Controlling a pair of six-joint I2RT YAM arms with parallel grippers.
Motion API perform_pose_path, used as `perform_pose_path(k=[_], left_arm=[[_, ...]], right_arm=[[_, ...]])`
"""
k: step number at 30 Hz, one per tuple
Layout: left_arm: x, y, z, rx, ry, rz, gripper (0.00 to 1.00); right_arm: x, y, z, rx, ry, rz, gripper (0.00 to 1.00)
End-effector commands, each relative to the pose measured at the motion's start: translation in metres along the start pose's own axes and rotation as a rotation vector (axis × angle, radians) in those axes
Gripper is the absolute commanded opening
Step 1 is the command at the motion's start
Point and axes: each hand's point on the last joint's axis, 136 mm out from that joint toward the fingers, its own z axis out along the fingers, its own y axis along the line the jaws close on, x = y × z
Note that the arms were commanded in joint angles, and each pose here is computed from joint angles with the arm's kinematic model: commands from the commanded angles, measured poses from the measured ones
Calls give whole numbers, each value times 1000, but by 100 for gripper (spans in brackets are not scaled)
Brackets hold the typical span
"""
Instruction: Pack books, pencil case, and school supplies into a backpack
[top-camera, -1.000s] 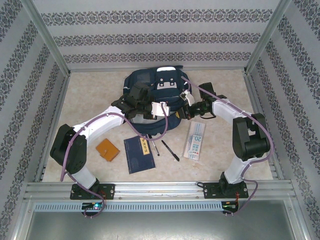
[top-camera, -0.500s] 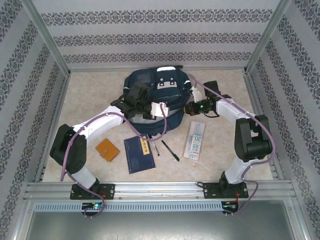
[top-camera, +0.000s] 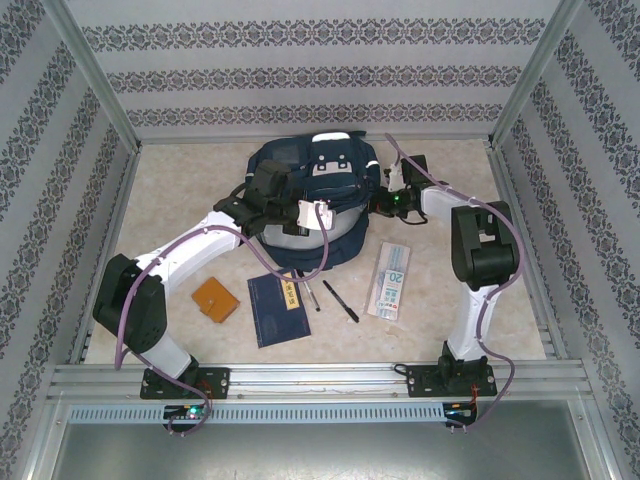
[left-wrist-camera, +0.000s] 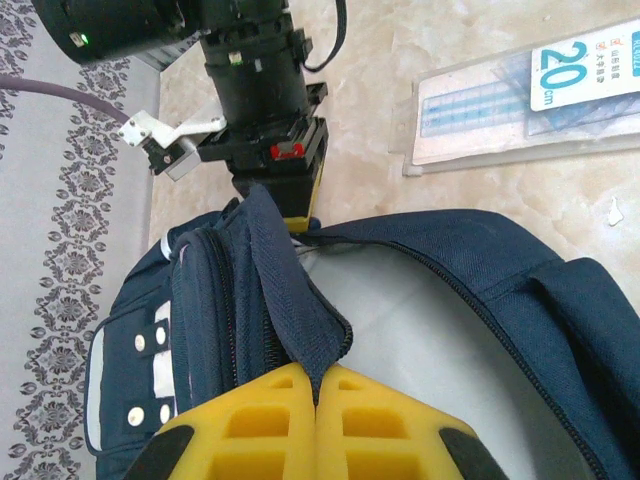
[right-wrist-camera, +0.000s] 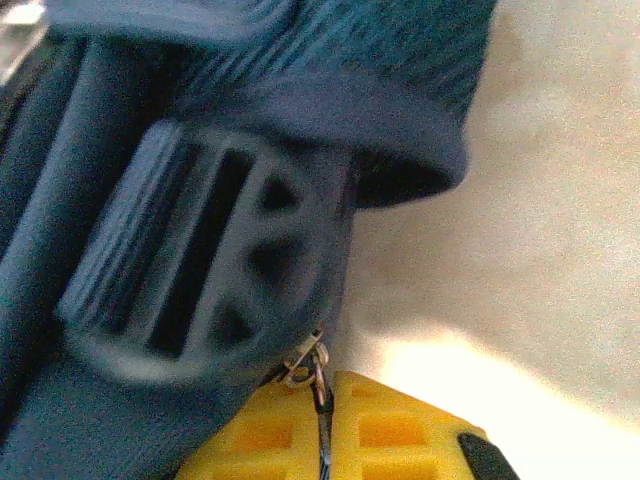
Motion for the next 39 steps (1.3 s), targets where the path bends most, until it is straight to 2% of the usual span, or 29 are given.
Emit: perform_pose_path(k=[1, 5, 7, 10, 16, 21, 25, 28, 30, 32, 35, 36, 37, 38, 39], left_arm=[[-60, 40, -38, -103, -190, 63, 0], [-61, 43, -35, -116, -211, 43, 0], [-63, 43, -35, -118, -227, 34, 0], [-63, 44, -33, -122, -236, 12, 0], [-57, 54, -22, -159, -237, -35, 0], [-52, 60, -14, -174, -223, -51, 0], [-44, 59, -5, -166, -202, -48, 0], [-34, 57, 7, -161, -184, -69, 0], [-28, 55, 16, -160, -183, -113, 0], [-21, 55, 24, -175, -178, -179, 0], [-9, 57, 33, -209, -167, -281, 0], [-5, 57, 35, -217, -161, -305, 0], [-2, 55, 38, -218, -156, -328, 4], [1, 51, 41, -211, -146, -344, 17], [1, 47, 42, -200, -143, -346, 31]], right_arm=[[-32, -41, 1, 134, -136, 102, 10], [-35, -56, -10, 187, -173, 140, 22], [-36, -66, -16, 191, -182, 200, 23], [-39, -67, -24, 143, -179, 259, 31], [-32, -65, -53, 111, -175, 321, 42], [-8, -54, -82, 77, -136, 380, 45], [28, -35, -102, 82, -90, 429, 48], [54, -15, -113, 100, -73, 358, 51], [71, 0, -121, 145, -58, 240, 52], [88, 12, -130, 257, -40, 34, 54], [106, 23, -137, 332, -94, -125, 59], [110, 27, -139, 314, -107, -128, 62], [117, 32, -141, 266, -109, -116, 73], [123, 41, -141, 197, -102, -108, 95], [129, 45, -141, 142, -93, -75, 98]])
